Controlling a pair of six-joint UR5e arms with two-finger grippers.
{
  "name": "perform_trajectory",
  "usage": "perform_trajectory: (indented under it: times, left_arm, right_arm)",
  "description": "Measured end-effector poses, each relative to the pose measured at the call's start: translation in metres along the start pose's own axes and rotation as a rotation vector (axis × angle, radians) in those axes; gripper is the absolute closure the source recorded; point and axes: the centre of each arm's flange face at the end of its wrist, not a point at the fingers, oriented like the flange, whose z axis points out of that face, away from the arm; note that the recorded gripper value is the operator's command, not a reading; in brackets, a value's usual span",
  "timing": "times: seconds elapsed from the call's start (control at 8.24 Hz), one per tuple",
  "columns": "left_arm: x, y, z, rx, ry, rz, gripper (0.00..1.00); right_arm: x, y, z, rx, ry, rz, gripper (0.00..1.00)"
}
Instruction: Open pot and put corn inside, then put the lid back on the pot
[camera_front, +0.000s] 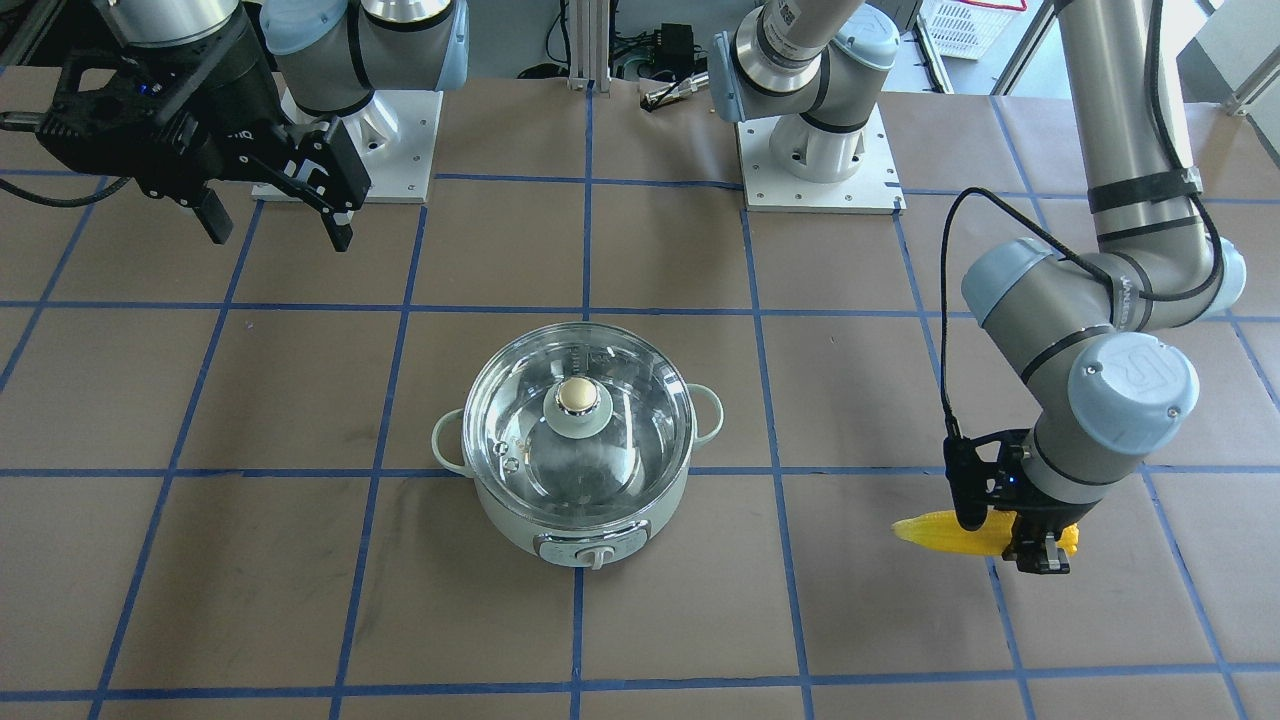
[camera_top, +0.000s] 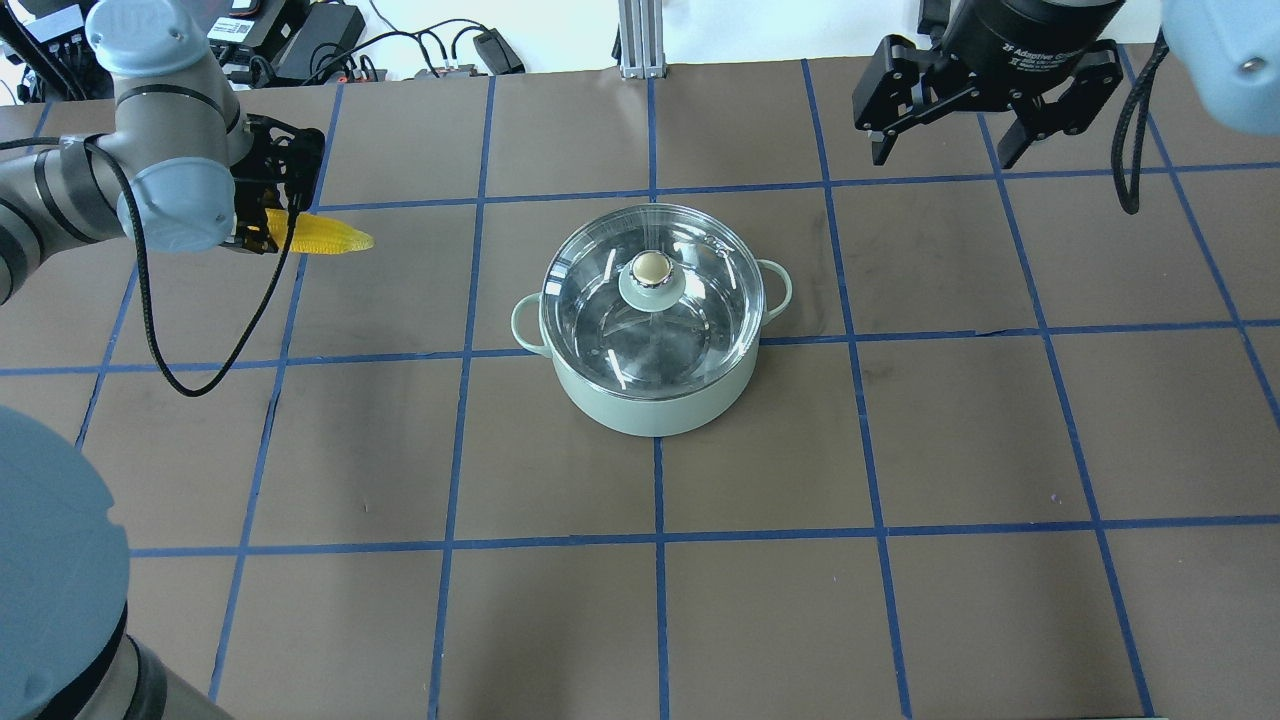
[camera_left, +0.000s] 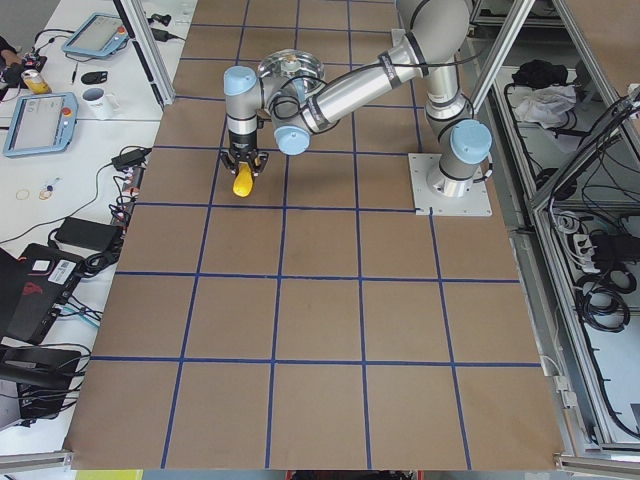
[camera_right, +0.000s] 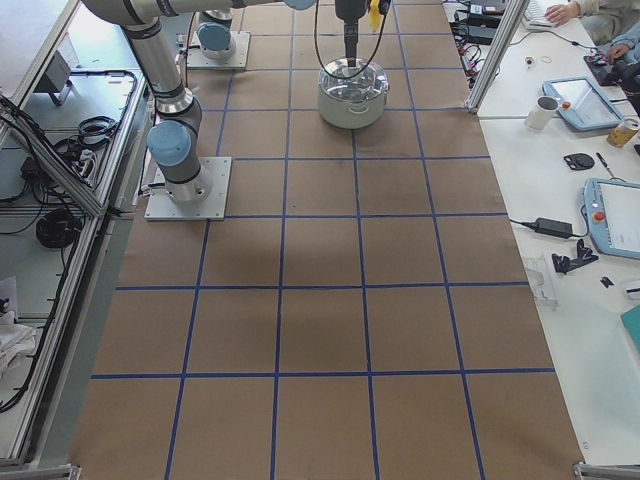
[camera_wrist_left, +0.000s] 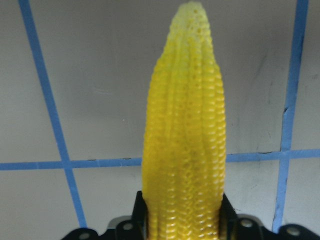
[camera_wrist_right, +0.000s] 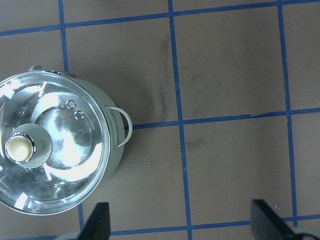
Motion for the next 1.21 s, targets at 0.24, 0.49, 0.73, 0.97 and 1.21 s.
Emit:
perform_trajectory:
  times: [0.24,0.49,0.73,0.97,1.21]
  left_arm:
    - [0.004,-0.005,-0.047,0.022,-0.082,-0.005,1.0]
    - [0.01,-0.01,-0.085,0.059,-0.146,-0.046,1.0]
    - [0.012,-0.034,-0.107,0.081,-0.167,-0.099,1.0]
    - [0.014,-0.067,-0.118,0.1,-0.175,-0.139,1.0]
    - [0.017,-0.082,-0.122,0.113,-0.159,-0.191,1.0]
  right_arm:
    - [0.002,-0.001,0.001,0.0,0.003,-0.005,0.0]
    - [0.003,-0.001,0.001,-0.003,0.004,-0.007,0.0]
    - [0.002,-0.001,0.001,-0.002,0.003,-0.011,0.0]
    - [-0.001,-0.005,0.0,0.015,0.014,-0.034,0.0]
    - [-0.028,-0.011,0.007,0.017,0.009,-0.052,0.0]
